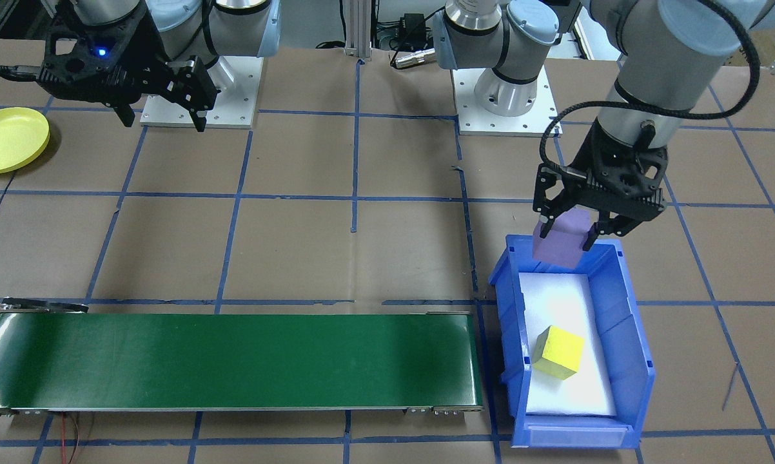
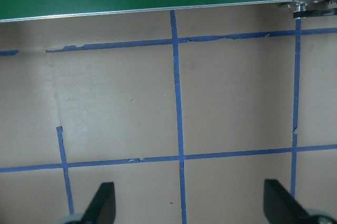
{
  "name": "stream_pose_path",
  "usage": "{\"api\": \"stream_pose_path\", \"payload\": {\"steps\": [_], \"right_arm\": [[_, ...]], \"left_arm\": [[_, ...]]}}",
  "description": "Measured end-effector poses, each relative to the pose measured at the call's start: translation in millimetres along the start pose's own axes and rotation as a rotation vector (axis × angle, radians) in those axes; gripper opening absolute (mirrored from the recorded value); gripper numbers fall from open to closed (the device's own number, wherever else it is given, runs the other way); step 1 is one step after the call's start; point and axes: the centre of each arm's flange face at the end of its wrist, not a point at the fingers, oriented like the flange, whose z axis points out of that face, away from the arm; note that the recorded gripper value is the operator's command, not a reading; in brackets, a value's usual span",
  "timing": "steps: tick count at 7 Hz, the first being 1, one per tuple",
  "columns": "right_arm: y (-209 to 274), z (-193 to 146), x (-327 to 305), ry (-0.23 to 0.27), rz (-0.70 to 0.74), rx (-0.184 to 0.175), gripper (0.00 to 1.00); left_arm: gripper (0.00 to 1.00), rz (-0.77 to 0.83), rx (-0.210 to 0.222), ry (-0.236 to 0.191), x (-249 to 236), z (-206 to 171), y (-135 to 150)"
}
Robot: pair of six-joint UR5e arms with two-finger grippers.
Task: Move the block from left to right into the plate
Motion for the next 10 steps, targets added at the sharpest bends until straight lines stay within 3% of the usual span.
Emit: {"api": "stream_pose_path", "payload": {"steps": [2,5,9,10], "right_arm": [[0.0,0.2,0.0,0.000,0.000,0.000,1.00],[0.0,0.6,0.0,0.000,-0.001,-0.001,1.00],[-0.2,0.9,0.0,0.001,-0.001,-0.002,1.00],[-0.2,0.7,0.0,0.000,0.000,-0.002,1.00]], "left_arm": [[0.30,-0.036,0.059,0.054,52.4,18.5,-25.6],[0.30,-0.033,0.107,0.096,137.8,75.4,-57.6],[0.30,-0.012,0.143,0.100,158.7,147.9,-76.8],[0.40,-0.009,0.150,0.090,156.8,163.5,-82.5]]}}
